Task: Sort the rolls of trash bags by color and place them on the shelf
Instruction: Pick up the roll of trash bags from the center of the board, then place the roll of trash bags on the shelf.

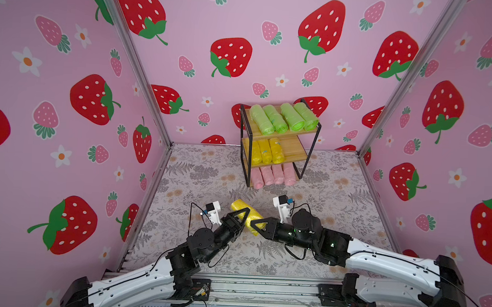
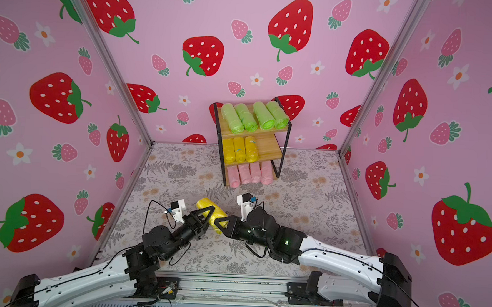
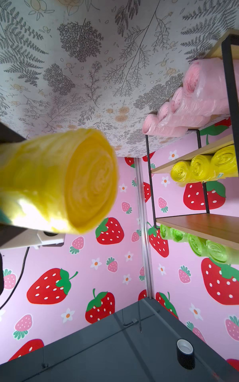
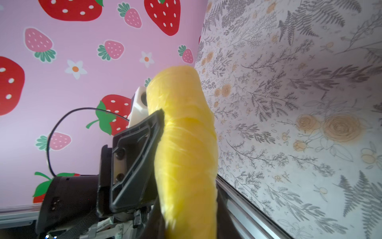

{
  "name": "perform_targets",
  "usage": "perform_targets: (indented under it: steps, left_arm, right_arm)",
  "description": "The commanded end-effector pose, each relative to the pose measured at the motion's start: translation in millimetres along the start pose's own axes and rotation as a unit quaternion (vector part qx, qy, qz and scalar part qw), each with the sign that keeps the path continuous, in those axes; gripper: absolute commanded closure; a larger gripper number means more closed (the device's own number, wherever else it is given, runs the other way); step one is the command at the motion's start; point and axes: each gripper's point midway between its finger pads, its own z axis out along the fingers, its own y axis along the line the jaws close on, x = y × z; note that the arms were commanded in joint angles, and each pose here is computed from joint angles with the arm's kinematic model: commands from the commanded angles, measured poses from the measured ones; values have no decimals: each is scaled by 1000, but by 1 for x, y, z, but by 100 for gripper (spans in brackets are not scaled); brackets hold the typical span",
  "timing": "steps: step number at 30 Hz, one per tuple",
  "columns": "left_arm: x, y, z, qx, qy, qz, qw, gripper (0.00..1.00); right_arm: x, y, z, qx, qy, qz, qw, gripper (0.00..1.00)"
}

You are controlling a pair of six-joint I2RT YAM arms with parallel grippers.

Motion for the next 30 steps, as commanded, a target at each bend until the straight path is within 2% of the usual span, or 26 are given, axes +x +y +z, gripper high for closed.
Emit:
perform_targets:
  steps: [1, 2, 3, 4, 5, 9, 11, 16, 21, 26, 30]
  left_arm:
    - [-1, -13, -5, 22, 0, 6, 1000, 91]
    - [-2, -9, -6, 11, -1, 5, 1000, 63]
    - [-4, -6, -8, 1, -3, 4, 1000, 41]
    - [-6, -1, -11, -12, -6, 7, 1000, 8]
    - [-8, 2, -15, -22, -10, 10, 1000, 0]
    - [-20, 8, -30, -41, -30, 25, 998, 0]
    - [-28, 12, -39, -51, -43, 32, 997, 0]
    - [-39, 21, -52, -61, -65, 37, 995, 1]
    - [-39, 30, -54, -67, -67, 34, 995, 2]
    - [-39, 29, -54, -82, -62, 66, 992, 3]
    - [-36, 26, -55, -93, -49, 95, 990, 2]
  right_arm:
    - [-4, 13, -4, -24, -10, 1, 1000, 100]
    - [-9, 12, -8, -20, -20, -1, 1000, 100]
    - [-14, 11, -13, -15, -27, -3, 1000, 100]
    - [-21, 7, -19, -8, -35, -3, 999, 100]
    - [-30, 3, -27, -2, -47, -1, 999, 100]
    - [-77, -10, -57, -5, -100, 27, 995, 100]
    - [-108, -10, -79, -22, -140, 46, 989, 100]
    - [-179, -10, -108, -51, -226, 77, 970, 100]
    - [-241, -21, -90, -87, -264, 133, 951, 100]
    - [-289, -30, -57, -117, -277, 169, 938, 100]
    - [-319, -41, -46, -123, -299, 182, 929, 100]
